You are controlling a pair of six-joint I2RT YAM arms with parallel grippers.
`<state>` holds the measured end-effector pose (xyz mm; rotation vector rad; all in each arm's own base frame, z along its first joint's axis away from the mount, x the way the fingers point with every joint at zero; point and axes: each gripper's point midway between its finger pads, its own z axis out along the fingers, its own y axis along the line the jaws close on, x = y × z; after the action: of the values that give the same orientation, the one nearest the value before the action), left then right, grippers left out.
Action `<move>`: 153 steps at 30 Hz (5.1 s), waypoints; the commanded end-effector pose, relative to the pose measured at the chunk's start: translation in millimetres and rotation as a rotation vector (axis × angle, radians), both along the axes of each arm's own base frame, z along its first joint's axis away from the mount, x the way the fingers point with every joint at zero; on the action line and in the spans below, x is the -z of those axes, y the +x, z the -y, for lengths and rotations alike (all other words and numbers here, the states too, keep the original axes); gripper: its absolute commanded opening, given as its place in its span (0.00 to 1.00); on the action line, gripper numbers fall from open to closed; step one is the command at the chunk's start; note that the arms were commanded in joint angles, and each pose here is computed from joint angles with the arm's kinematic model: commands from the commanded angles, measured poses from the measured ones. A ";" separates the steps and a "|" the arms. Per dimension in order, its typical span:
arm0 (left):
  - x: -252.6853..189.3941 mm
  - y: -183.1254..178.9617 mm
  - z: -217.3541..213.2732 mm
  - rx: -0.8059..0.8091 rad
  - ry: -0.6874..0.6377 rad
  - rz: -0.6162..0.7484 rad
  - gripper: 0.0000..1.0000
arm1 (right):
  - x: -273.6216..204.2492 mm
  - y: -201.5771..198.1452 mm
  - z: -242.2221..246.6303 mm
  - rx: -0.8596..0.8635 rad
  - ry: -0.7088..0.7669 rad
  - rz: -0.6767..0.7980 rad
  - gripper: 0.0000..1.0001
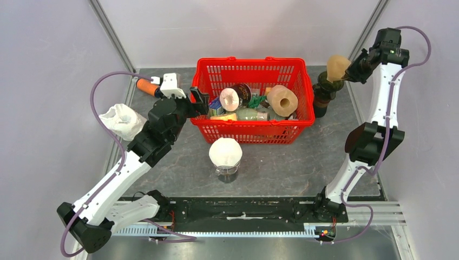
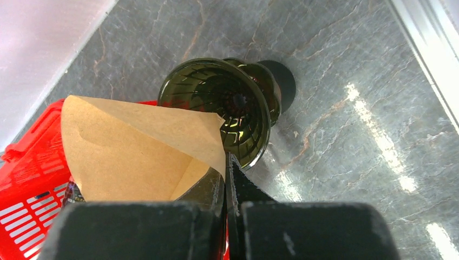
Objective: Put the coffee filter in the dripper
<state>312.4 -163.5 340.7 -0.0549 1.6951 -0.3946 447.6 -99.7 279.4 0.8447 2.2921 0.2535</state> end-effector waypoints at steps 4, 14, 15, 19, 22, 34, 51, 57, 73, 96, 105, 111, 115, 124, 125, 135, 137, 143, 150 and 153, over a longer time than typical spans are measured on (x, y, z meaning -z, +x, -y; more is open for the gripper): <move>-3.0 1.2 -4.2 -0.024 -0.067 0.004 0.89 | 7.4 9.1 -11.1 -0.046 0.065 -0.006 0.00; -0.5 1.1 -9.3 -0.039 -0.067 -0.007 0.89 | 35.0 8.7 -4.5 -0.010 0.068 -0.089 0.04; -0.2 1.4 -9.6 -0.040 -0.067 -0.008 0.89 | 36.4 8.4 -5.2 -0.008 0.072 -0.093 0.04; 2.5 1.9 -10.4 -0.044 -0.061 -0.020 0.89 | 42.3 9.1 -0.9 0.015 0.064 -0.100 0.05; 2.2 1.6 -11.3 -0.046 -0.062 -0.018 0.89 | 44.0 10.3 1.6 0.028 0.054 -0.104 0.10; -0.4 -1.7 -10.8 -0.030 -0.069 -0.012 0.89 | 29.1 12.6 6.1 0.036 0.028 -0.072 0.31; -1.3 -2.9 -12.2 -0.033 -0.071 -0.009 0.89 | -44.3 -13.0 8.9 0.071 -0.091 0.087 0.35; -1.1 -2.7 -11.9 -0.033 -0.074 -0.010 0.89 | -29.1 5.1 -11.7 -0.008 -0.100 0.058 0.26; 6.3 -3.2 -24.4 -0.095 -0.068 -0.013 0.89 | 48.3 36.3 -8.1 -0.025 -0.162 -0.144 0.17; 7.2 -2.7 -27.0 -0.106 -0.057 -0.011 0.89 | 89.3 33.6 -17.2 -0.075 -0.171 -0.268 0.17; 6.3 -3.5 -27.3 -0.105 -0.058 -0.008 0.89 | 91.8 35.7 -15.3 -0.069 -0.186 -0.271 0.21; 3.6 -5.8 -30.4 -0.110 -0.061 0.004 0.89 | 94.0 35.0 -15.5 -0.066 -0.185 -0.279 0.32; 3.3 -6.7 -31.5 -0.113 -0.061 0.007 0.89 | 94.3 33.2 -15.0 -0.061 -0.185 -0.285 0.43; 2.3 -7.1 -34.0 -0.121 -0.061 0.012 0.89 | 95.9 33.6 -18.1 -0.083 -0.189 -0.288 0.61; 2.4 -7.0 -34.1 -0.123 -0.061 0.012 0.89 | 95.7 34.1 -19.6 -0.087 -0.185 -0.286 0.61; 1.8 -7.2 -35.9 -0.130 -0.060 0.015 0.89 | 94.8 35.5 -20.2 -0.086 -0.186 -0.280 0.53; 1.9 -7.2 -35.2 -0.126 -0.059 0.015 0.89 | 94.0 36.5 -21.8 -0.098 -0.181 -0.273 0.42; 2.7 -7.3 -33.0 -0.116 -0.057 0.013 0.89 | 88.7 35.5 -23.7 -0.108 -0.178 -0.262 0.34; 2.4 -7.0 -31.6 -0.108 -0.057 0.013 0.89 | 60.6 37.1 -18.9 -0.082 -0.212 -0.198 0.36; 2.2 -7.3 -31.2 -0.105 -0.057 0.013 0.89 | 42.5 35.9 -15.8 -0.066 -0.235 -0.157 0.38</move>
<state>305.5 -136.4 325.9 -0.1542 1.7030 -0.3483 482.7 -78.7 187.4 0.7223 2.5643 -0.0333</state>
